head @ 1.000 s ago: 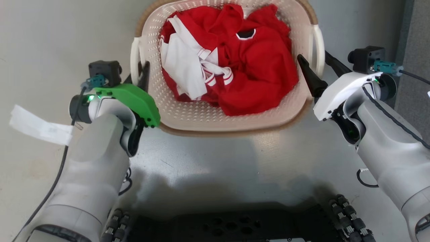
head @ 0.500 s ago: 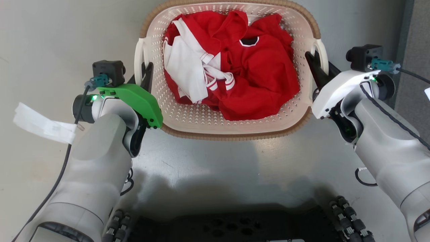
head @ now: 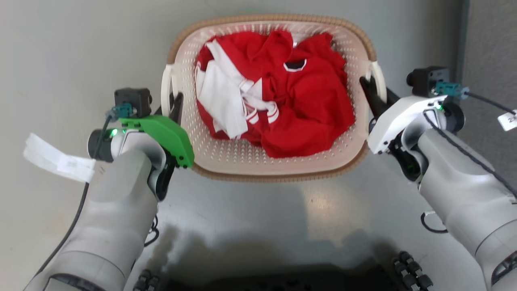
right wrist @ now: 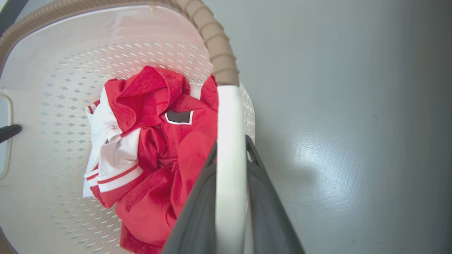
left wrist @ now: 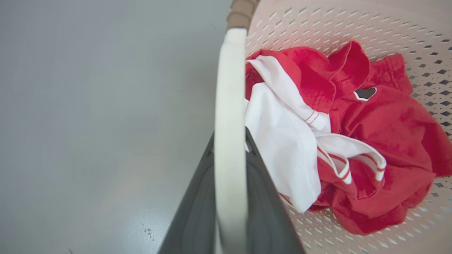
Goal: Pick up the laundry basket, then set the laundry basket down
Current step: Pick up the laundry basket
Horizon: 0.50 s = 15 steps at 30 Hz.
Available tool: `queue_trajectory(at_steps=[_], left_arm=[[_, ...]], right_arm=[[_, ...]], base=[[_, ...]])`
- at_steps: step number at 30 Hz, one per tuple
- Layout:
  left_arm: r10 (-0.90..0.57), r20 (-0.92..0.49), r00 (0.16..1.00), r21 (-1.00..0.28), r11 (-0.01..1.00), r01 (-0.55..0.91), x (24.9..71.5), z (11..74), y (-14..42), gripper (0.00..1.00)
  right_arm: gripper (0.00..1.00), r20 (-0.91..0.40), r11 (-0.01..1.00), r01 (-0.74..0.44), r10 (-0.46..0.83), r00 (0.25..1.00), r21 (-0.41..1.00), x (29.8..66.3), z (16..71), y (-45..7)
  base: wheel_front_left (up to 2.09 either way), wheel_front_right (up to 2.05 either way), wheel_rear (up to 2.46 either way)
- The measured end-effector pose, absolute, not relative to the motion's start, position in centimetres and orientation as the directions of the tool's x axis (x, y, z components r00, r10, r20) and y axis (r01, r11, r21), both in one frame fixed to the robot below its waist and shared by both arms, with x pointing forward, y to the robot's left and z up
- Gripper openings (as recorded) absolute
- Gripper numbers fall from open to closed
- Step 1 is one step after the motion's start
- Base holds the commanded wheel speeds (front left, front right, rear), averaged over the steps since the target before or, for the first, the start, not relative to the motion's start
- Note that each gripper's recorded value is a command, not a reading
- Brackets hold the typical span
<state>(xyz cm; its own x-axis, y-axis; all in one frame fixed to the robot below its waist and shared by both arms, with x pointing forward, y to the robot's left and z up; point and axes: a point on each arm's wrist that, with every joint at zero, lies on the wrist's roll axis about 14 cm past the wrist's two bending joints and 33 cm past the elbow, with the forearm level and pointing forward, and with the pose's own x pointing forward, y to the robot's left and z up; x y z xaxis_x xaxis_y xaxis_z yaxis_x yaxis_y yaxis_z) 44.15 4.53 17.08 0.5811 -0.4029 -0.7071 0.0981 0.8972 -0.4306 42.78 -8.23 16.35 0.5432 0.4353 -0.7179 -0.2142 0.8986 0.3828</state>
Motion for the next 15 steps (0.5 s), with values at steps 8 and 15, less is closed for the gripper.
queue_trajectory(at_steps=[8,15], left_arm=[[-0.403,-0.682,0.61,-0.431,0.896,0.109,44.2,20.1,4.5,0.0],[-0.402,-0.672,0.622,-0.42,0.899,0.126,43.4,22.7,4.7,0.0]], right_arm=[[0.0,-0.702,0.898,-0.22,0.435,0.563,0.38,42.7,19.4,-8.0],[0.0,-0.718,0.897,-0.246,0.441,0.538,0.367,42.4,22.2,-7.9]], base=[[0.0,0.0,0.0],[0.0,0.0,0.0]])
